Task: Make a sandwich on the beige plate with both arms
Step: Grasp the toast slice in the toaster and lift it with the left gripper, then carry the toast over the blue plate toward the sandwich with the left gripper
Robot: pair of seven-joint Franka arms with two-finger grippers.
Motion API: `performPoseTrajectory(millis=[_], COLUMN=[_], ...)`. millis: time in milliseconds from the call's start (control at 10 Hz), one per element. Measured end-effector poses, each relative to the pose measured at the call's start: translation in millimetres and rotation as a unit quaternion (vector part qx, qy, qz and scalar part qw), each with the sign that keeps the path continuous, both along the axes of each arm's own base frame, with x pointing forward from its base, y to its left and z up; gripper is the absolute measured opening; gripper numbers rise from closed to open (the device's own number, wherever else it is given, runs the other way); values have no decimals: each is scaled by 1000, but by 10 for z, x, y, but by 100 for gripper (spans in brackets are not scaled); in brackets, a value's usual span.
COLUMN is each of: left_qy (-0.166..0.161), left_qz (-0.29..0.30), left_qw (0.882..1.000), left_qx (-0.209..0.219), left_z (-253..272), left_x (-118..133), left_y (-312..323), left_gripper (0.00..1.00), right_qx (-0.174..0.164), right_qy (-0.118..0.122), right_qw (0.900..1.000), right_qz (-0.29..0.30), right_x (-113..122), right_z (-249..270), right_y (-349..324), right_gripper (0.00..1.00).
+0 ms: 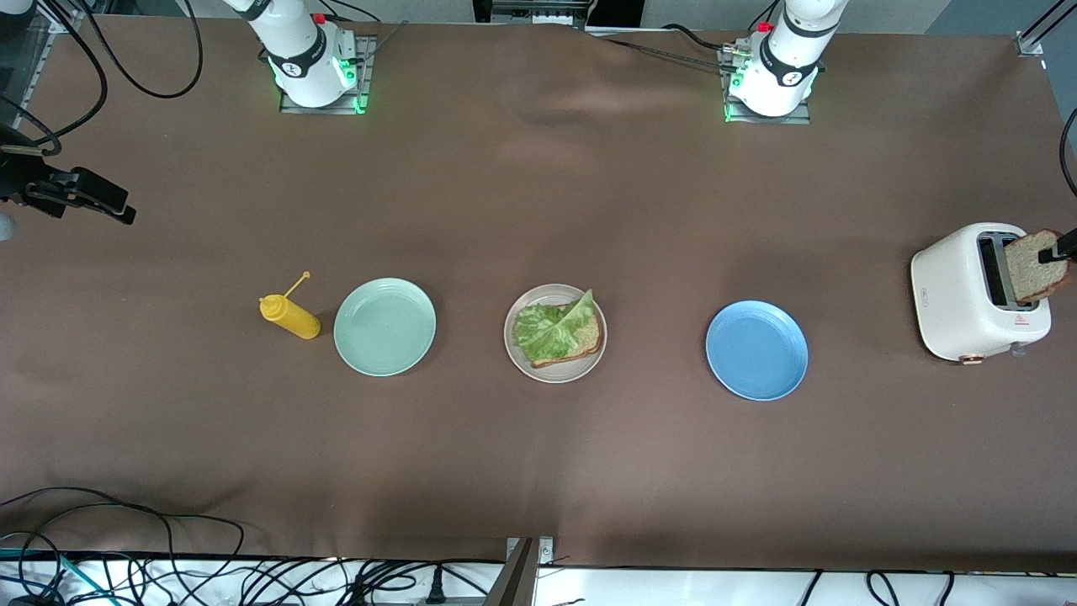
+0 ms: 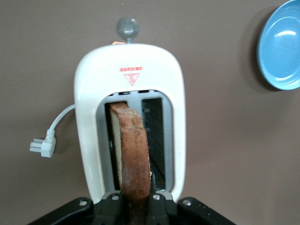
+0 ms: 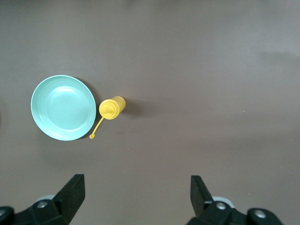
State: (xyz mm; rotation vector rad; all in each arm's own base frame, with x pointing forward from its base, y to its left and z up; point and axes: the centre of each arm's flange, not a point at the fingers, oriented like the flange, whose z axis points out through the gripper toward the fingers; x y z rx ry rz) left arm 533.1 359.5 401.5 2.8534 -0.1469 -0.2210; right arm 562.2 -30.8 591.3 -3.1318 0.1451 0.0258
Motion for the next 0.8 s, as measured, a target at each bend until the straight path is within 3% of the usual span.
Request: performPoseTrajectory(millis=[400,600,800], left_qy=[11,14,37], left_qz=[14,41,78], left_qw=[999,997,990], left_qx=[-32,-65,-112], left_z=[786,882,901], left_x=[67,120,241], left_y=[-326,-532,-885], left_gripper=[9,9,9], right_qx=[0,0,0], right_qy=[0,0,0], right_qw=[1000,1000,1000], right_qz=[0,0,0], right_x=[0,0,0], right_z=[1,1,2], right_y=[-1,-1,-1], right_gripper=[100,100,100])
